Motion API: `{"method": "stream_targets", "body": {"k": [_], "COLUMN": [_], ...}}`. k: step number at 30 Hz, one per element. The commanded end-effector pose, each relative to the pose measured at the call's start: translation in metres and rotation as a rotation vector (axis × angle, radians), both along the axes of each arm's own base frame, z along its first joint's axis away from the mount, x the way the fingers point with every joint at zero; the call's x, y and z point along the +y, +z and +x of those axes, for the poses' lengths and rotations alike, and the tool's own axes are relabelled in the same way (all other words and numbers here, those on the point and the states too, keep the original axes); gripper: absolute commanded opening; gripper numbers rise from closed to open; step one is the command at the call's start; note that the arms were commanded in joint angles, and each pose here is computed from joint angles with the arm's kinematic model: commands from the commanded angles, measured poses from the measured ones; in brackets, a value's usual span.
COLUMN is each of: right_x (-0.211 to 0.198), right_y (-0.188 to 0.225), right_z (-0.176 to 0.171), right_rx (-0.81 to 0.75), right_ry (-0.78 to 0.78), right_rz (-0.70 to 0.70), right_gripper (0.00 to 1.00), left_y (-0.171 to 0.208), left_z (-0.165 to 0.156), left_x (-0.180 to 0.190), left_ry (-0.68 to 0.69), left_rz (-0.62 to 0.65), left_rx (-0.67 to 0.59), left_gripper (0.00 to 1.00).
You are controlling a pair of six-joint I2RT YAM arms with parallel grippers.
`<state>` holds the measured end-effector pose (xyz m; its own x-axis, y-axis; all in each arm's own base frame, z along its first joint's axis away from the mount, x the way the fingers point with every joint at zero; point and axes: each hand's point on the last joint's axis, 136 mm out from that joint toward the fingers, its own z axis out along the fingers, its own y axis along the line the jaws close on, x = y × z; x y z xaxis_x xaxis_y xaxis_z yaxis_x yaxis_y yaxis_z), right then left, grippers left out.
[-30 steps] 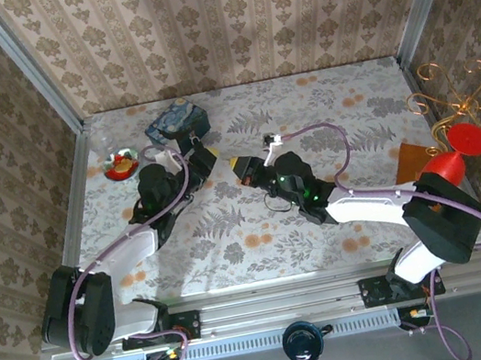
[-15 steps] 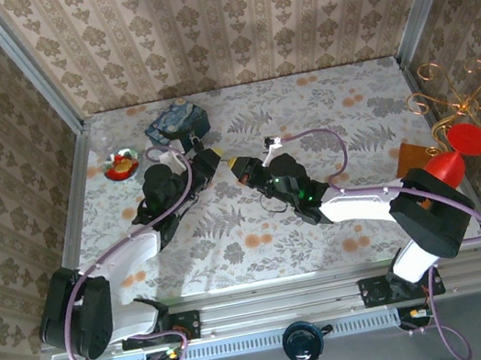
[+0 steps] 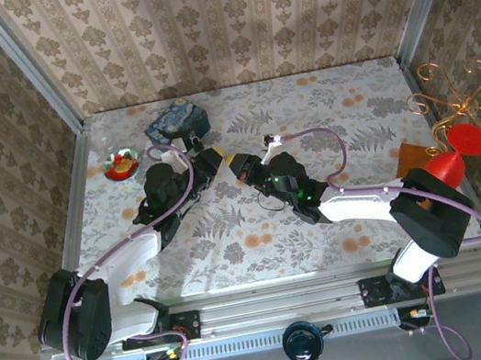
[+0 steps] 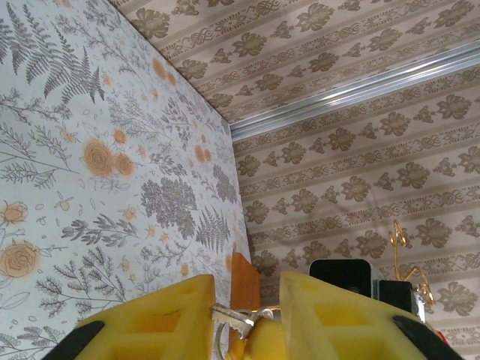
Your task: Unlock a padlock with a key
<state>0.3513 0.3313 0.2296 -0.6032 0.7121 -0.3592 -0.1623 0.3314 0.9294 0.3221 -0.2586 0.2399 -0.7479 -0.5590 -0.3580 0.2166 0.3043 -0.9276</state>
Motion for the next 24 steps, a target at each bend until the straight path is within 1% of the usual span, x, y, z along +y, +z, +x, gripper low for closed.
{"method": "stream_targets", "body": {"k": [1, 6, 13, 14, 16, 17, 20, 21, 23, 24], "right_x": [-0.001, 0.002, 0.001, 0.000, 0.000, -0.003, -0.014, -0.014, -0.011, -0.012], "right_y": [0.012, 0.010, 0.008, 0.008, 0.009, 0.008, 0.005, 0.007, 0.019, 0.024], "right_z": [0.005, 0.005, 0.002, 0.002, -0.001, -0.002, -0.003, -0.001, 0.000, 0.000], "right_rx": [-0.016, -0.004, -0.005, -0.004, -0.013, -0.016, -0.019, -0.027, -0.063, -0.082], "right_ry": [-0.039, -0.028, -0.024, -0.021, -0.010, -0.014, -0.040, -0.015, 0.056, 0.066], "right_rz": [0.052, 0.058, 0.040, 0.031, 0.001, -0.022, -0.065, -0.050, -0.012, -0.015], "right_gripper": [0.00, 0.00, 0.00, 0.03, 0.14, 0.21, 0.48, 0.51, 0.50, 0.51], "left_y": [0.025, 0.034, 0.035, 0.036, 0.037, 0.036, 0.039, 0.041, 0.045, 0.048], "left_z": [-0.001, -0.004, -0.004, -0.004, -0.004, -0.004, -0.004, -0.005, -0.005, -0.005], "left_x": [-0.005, -0.007, -0.002, 0.002, 0.010, 0.014, 0.022, 0.023, 0.025, 0.026], "left_ry": [-0.017, -0.025, 0.004, 0.022, 0.061, 0.078, 0.099, 0.095, 0.096, 0.100], "left_rz": [-0.032, -0.023, 0.008, 0.009, 0.021, 0.040, 0.095, 0.112, 0.125, 0.120], "left_rx": [-0.049, -0.070, -0.076, -0.080, -0.100, -0.103, -0.123, -0.132, -0.144, -0.152], "left_gripper": [0.25, 0.17, 0.04, 0.03, 0.00, 0.00, 0.00, 0.00, 0.00, 0.00]}}
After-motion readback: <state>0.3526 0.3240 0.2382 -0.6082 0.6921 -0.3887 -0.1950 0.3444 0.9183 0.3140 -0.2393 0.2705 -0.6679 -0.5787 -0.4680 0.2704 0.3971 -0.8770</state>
